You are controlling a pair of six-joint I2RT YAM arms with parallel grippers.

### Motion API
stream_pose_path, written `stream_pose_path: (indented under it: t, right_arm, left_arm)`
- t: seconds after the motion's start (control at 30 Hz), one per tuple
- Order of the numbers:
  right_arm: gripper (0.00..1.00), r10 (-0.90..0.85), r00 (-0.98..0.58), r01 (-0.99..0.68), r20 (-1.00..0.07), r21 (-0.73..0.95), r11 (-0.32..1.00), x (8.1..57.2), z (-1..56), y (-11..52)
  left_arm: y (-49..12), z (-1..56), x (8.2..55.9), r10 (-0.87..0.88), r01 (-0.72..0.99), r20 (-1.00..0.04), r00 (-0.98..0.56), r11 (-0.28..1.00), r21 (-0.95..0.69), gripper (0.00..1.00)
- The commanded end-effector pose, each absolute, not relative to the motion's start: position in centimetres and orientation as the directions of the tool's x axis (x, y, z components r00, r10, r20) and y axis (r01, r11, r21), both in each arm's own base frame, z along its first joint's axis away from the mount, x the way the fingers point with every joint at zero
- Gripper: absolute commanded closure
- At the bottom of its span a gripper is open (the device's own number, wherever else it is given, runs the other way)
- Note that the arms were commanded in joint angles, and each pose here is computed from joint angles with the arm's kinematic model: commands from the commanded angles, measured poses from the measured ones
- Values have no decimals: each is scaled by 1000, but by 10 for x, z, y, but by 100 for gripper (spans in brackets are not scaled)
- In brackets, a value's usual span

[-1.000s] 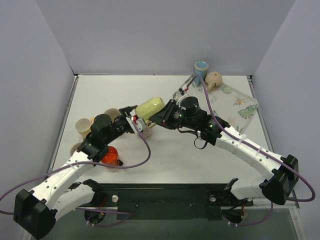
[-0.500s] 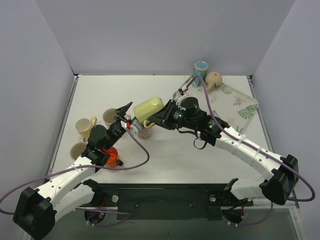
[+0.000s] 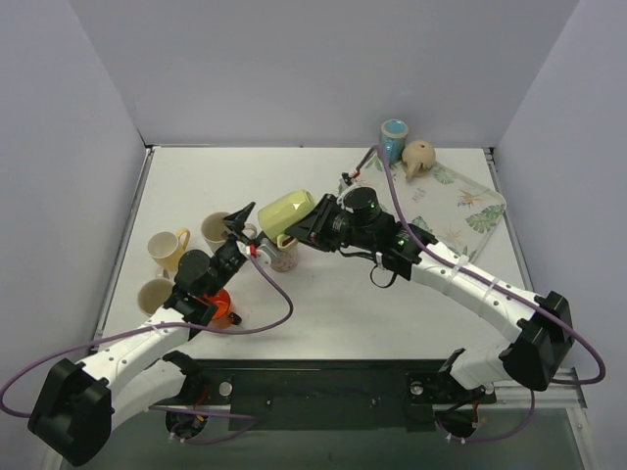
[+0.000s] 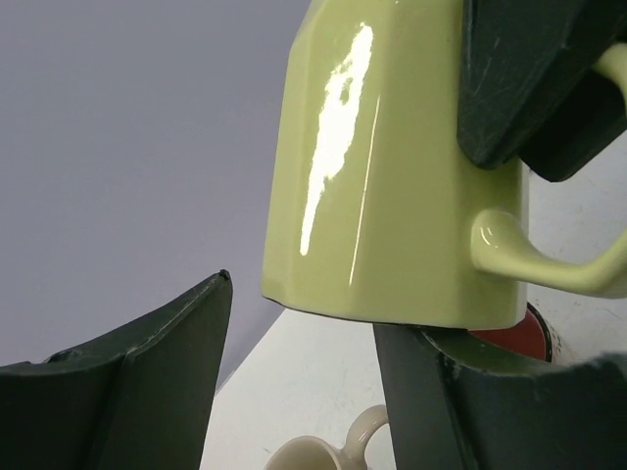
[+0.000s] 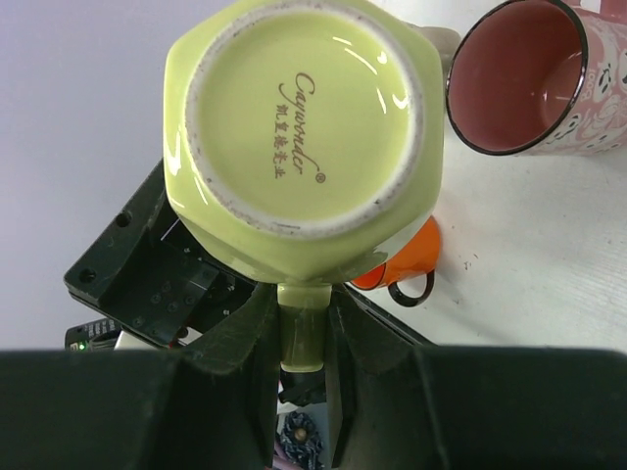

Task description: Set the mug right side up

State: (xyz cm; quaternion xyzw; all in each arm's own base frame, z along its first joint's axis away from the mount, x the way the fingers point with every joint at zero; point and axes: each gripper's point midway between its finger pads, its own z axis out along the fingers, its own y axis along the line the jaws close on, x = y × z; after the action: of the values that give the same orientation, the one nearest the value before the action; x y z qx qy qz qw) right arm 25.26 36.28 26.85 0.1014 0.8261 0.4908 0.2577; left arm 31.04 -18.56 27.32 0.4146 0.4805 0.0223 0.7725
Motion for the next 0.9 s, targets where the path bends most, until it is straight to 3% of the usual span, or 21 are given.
stream_pose_path:
  t: [0.0, 0.03, 0.07, 0.13, 0.23, 0.47, 0.67, 0.87]
  right_arm:
    - [100, 301, -895, -202, -329, 901, 384, 220, 298, 405]
    - [100, 296, -897, -201, -328, 899, 388, 220, 296, 407]
    - [100, 294, -898, -200, -326, 900, 386, 220, 295, 407]
    - [100, 291, -899, -200, -327, 899, 390, 219, 293, 408]
    - [100, 290, -897, -204, -332, 896, 394, 220, 293, 408]
    - [100, 303, -884, -226, -356, 893, 390, 221, 303, 404]
    - [100, 368, -839, -243, -400, 882, 404, 230, 316, 389]
    - [100, 443, -787, -241, -429, 875, 419, 238, 323, 369]
  left_arm:
    - [-206, 352, 282, 248, 304, -613, 750, 693, 653, 40]
    - [-206, 353, 281, 245, 305, -611, 753, 692, 654, 50]
    - [-206, 352, 281, 247, 306, -610, 753, 690, 656, 67]
    - [-206, 351, 279, 245, 307, -608, 755, 687, 658, 85]
    - [-205, 349, 277, 252, 299, -600, 760, 683, 667, 100]
    - [-204, 342, 271, 268, 280, -569, 778, 663, 694, 100]
    - [-216, 326, 273, 255, 380, -630, 734, 615, 691, 100]
    - [-232, 286, 269, 284, 520, -687, 669, 480, 706, 81]
